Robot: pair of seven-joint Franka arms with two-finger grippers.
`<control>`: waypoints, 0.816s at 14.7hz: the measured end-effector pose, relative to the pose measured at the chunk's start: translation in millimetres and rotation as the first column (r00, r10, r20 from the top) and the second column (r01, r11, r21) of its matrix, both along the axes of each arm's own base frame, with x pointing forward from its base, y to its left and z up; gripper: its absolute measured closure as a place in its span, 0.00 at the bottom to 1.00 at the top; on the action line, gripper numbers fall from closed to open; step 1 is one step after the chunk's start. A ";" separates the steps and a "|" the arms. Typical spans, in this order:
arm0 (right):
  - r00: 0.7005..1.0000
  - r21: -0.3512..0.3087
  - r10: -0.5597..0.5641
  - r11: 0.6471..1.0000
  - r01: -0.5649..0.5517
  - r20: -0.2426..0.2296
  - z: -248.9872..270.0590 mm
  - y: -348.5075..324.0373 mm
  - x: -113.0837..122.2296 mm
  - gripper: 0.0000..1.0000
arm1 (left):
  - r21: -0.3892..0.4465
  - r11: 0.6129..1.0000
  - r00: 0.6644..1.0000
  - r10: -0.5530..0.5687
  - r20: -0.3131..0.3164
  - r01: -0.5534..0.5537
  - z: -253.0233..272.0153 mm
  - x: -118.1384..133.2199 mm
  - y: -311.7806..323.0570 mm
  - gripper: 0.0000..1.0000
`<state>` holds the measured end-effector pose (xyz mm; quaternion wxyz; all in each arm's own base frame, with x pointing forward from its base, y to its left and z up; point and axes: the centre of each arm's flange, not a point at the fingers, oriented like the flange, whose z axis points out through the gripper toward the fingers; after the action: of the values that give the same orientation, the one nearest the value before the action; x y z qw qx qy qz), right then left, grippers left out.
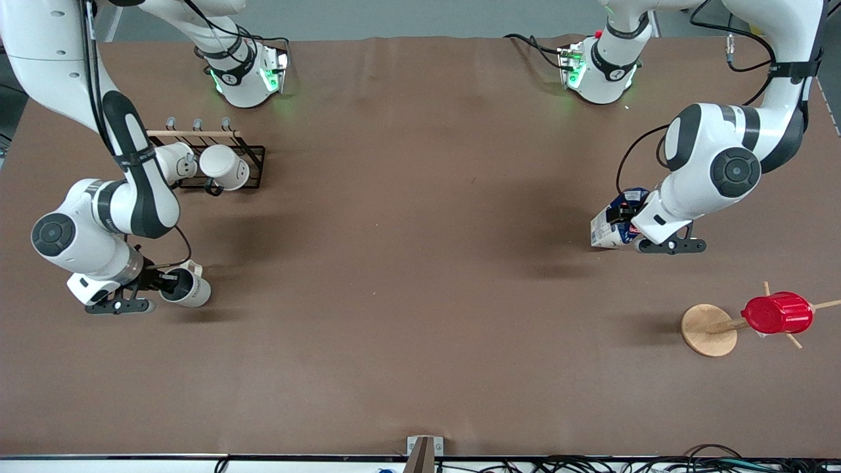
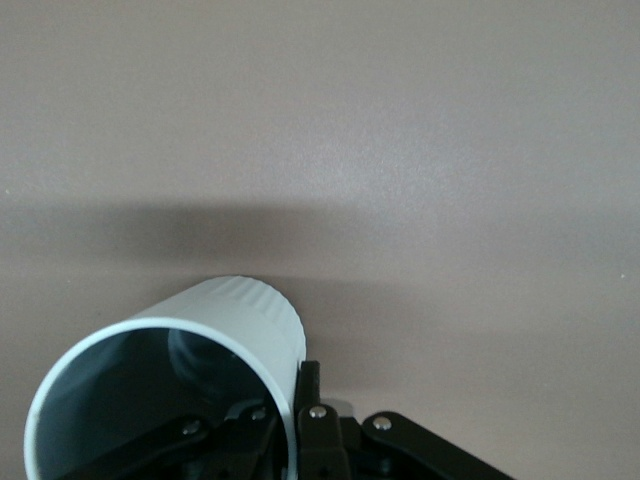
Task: Place cup and milk on table
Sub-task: 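Grasp the mug rim with the right gripper while the left gripper grasps the carton, then carry the mug and the carton toward the table centre with both grippers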
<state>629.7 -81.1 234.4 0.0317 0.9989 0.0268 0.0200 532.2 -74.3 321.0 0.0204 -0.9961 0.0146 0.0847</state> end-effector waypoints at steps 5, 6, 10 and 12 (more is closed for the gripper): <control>0.996 0.031 0.059 0.998 -0.058 -0.063 52.1 35.8 23.7 0.96 | -0.018 1.000 1.000 0.025 0.004 -0.025 4.0 0.3 3.3 0.35; 0.994 0.047 0.080 0.996 -0.077 -0.071 70.9 58.1 29.6 0.96 | -0.023 0.999 0.999 0.034 0.005 -0.034 5.1 0.6 5.8 0.44; 0.999 0.124 0.022 0.992 -0.016 -0.046 118.2 181.6 35.7 0.96 | -0.028 0.999 0.999 0.042 0.016 -0.042 9.8 3.1 8.0 0.71; 0.997 0.151 -0.052 0.987 0.059 -0.050 122.8 250.2 25.5 0.96 | -0.037 0.998 0.998 0.047 0.045 -0.045 22.3 11.5 6.8 0.73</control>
<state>655.2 169.1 357.2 -0.0447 0.9990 -0.0020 -0.0016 543.7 -67.5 343.3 0.0009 -0.9981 -0.0071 0.0619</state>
